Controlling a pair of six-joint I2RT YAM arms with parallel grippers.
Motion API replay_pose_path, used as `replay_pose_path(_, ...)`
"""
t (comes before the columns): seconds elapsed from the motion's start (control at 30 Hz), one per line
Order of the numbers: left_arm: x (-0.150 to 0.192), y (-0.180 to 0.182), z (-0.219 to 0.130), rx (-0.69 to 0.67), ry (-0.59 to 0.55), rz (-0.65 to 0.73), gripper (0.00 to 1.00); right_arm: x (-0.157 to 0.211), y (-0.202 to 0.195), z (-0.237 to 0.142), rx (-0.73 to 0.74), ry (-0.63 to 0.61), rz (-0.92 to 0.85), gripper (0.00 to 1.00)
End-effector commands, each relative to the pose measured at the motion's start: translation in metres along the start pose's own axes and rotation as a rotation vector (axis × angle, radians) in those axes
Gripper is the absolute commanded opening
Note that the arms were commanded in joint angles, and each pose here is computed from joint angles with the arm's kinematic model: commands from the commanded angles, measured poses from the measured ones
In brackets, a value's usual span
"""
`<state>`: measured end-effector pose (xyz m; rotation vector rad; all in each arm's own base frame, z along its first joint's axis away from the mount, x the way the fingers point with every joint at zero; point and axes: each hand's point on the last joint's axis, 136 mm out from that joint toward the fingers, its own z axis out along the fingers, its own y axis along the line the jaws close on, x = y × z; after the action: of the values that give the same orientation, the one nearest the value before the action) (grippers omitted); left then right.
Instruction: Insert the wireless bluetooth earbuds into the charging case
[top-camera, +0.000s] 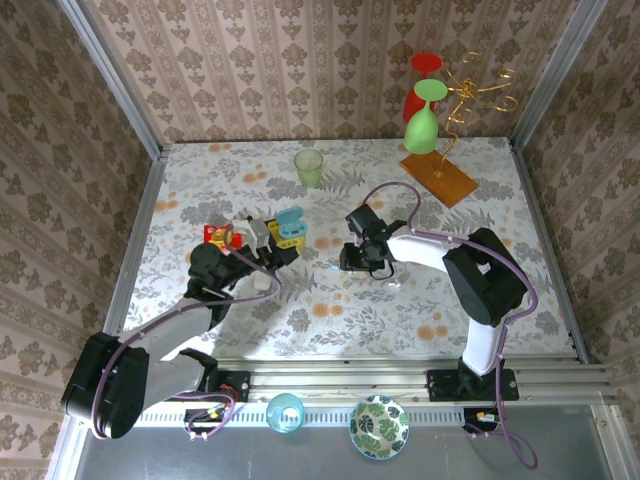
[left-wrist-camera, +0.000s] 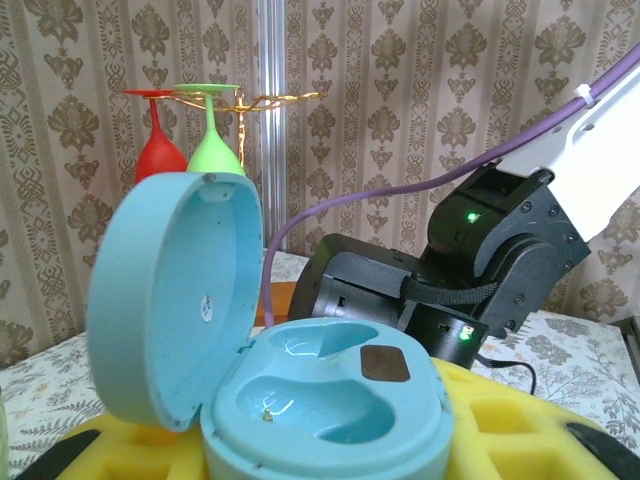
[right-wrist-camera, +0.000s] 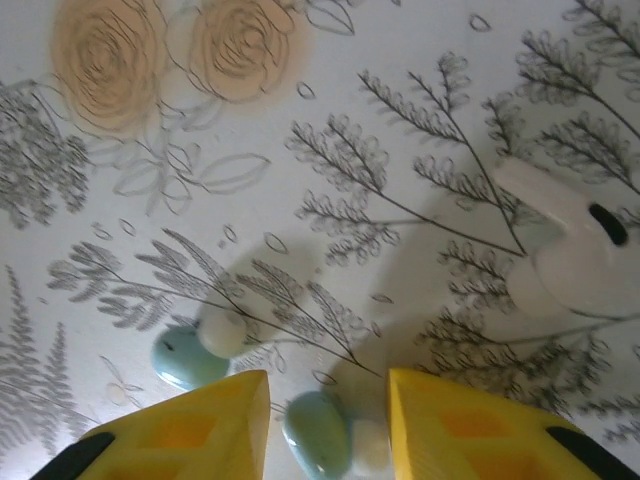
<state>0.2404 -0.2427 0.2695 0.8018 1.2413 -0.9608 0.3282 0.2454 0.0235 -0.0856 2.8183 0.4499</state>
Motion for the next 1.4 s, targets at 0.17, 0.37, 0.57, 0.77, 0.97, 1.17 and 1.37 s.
replay_pose_path(0.17, -0.013, 0.019, -0.011, -0.105, -0.039, 0.056, 0.19, -0.006, -0.002, -0.042, 0.228, -0.142, -0.260, 0.37)
replay_pose_path(0.37, -0.016, 0.029, -0.018, -0.162, -0.049, 0.063, 0.19, -0.001, 0.009, -0.046, 0.317, -0.128, -0.464, 0.36)
replay_pose_path(0.57, -0.019, 0.034, -0.024, -0.204, -0.043, 0.075, 0.19, 0.003, 0.015, -0.038, 0.413, -0.078, -0.673, 0.34)
replay_pose_path(0.77, -0.020, 0.035, -0.026, -0.214, -0.037, 0.076, 0.19, 0.002, 0.012, -0.030, 0.489, -0.017, -0.773, 0.32)
replay_pose_path(0.97, -0.019, 0.036, -0.026, -0.219, -0.032, 0.079, 0.19, 0.001, 0.007, -0.025, 0.541, 0.014, -0.799, 0.27)
replay_pose_path(1.17, -0.018, 0.036, -0.026, -0.217, -0.031, 0.077, 0.19, 0.002, 0.004, -0.021, 0.560, 0.031, -0.804, 0.25)
replay_pose_path(1.37, -0.017, 0.036, -0.026, -0.217, -0.029, 0.076, 0.19, 0.001, 0.010, -0.016, 0.554, 0.038, -0.820, 0.25)
